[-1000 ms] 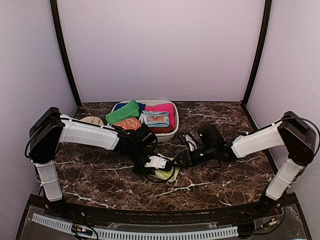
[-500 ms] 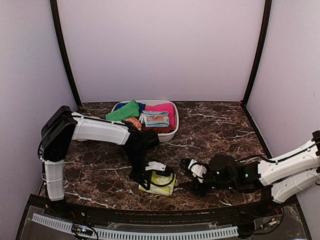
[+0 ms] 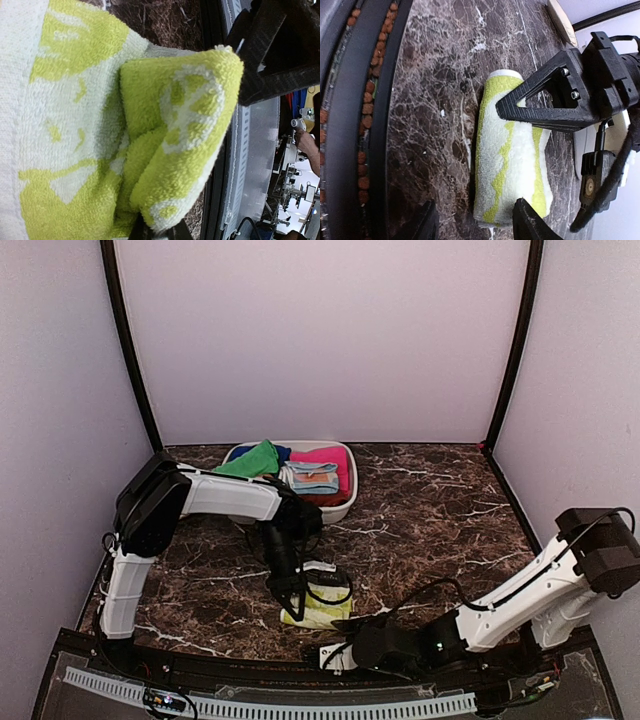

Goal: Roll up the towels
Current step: Roll the towel at the center of the board.

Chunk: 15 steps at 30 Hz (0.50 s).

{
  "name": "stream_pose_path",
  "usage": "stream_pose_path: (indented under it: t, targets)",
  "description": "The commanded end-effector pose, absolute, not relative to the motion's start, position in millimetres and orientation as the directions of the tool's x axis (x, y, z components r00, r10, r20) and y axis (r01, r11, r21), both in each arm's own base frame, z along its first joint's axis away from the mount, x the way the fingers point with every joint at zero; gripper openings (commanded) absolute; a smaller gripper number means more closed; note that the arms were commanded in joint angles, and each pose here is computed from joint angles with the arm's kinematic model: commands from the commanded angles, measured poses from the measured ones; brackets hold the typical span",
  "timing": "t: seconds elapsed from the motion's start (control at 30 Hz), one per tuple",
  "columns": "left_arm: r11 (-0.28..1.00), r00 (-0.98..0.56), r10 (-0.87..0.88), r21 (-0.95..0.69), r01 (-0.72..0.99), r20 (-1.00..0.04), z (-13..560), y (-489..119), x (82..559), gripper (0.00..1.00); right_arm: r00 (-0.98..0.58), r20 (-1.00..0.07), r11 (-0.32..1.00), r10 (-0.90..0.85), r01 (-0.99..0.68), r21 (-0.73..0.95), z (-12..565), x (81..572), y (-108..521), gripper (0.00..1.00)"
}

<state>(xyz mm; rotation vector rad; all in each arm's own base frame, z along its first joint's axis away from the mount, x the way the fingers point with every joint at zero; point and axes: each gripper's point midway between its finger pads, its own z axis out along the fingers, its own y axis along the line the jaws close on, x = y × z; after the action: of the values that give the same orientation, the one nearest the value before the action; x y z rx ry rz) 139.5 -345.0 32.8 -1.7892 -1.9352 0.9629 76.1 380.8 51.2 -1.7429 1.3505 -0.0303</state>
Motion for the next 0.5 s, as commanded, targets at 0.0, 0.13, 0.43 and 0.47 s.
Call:
stream_pose_path:
  t: [0.0,0.13,0.43,0.47]
  targets:
    - [0.058,-0.118,0.992,-0.68,0.731,-0.042,-2,-321,129,0.0,0.509,-0.369,-0.025,-0.778,-0.612,-0.791,62,92,402,0.49]
    - [0.053,-0.118,0.992,-0.675,0.736,-0.051,-2,-324,131,0.0,0.522,-0.315,-0.055,-0.792,-0.576,-0.816,50,99,411,0.49]
    - [0.022,-0.107,0.99,-0.656,0.755,-0.09,5,-329,137,0.15,0.381,-0.361,0.004,-0.851,-0.683,-0.731,20,122,410,0.34]
    - [0.02,-0.111,0.988,-0.643,0.766,-0.103,8,-330,140,0.2,0.347,-0.382,0.025,-0.857,-0.711,-0.703,16,124,407,0.32]
